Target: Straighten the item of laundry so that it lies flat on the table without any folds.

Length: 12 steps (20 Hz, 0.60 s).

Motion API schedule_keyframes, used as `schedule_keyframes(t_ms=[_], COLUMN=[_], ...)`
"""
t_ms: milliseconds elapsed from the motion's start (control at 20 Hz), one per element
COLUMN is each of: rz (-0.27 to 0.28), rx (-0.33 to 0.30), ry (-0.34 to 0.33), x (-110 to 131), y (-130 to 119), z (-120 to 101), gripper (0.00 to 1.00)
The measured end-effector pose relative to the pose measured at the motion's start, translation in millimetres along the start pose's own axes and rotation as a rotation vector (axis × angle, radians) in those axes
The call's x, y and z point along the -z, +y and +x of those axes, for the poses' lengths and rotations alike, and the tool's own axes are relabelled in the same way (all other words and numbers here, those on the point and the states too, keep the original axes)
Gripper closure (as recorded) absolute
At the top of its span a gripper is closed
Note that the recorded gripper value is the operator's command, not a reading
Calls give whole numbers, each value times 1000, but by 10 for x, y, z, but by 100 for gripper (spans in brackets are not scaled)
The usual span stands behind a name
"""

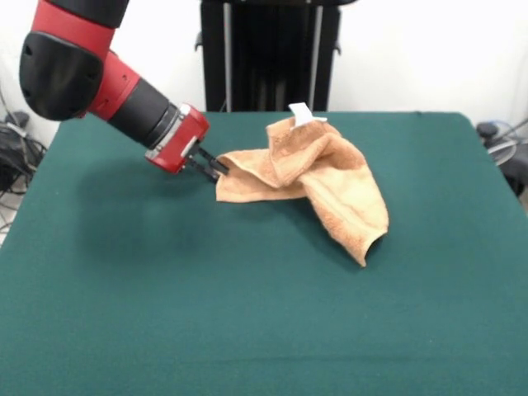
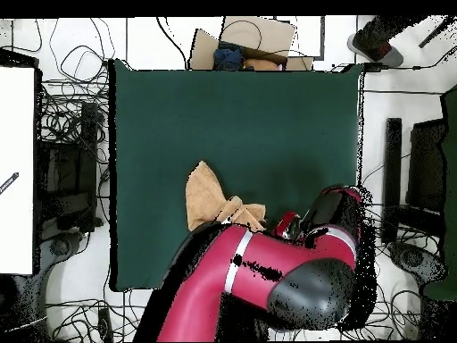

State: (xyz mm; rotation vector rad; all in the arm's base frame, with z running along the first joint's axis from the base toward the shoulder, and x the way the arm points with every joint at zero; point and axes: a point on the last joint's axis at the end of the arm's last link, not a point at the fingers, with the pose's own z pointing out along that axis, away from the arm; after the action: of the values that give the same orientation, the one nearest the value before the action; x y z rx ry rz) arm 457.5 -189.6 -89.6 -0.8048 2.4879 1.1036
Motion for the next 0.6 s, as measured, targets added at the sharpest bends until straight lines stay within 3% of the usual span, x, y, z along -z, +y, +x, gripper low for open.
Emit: schedule_keyframes(t_ms=[600], rz=[-71], rx=[52], ry=[13], x=[66], y=[-205], z=[-75], gripper=[100])
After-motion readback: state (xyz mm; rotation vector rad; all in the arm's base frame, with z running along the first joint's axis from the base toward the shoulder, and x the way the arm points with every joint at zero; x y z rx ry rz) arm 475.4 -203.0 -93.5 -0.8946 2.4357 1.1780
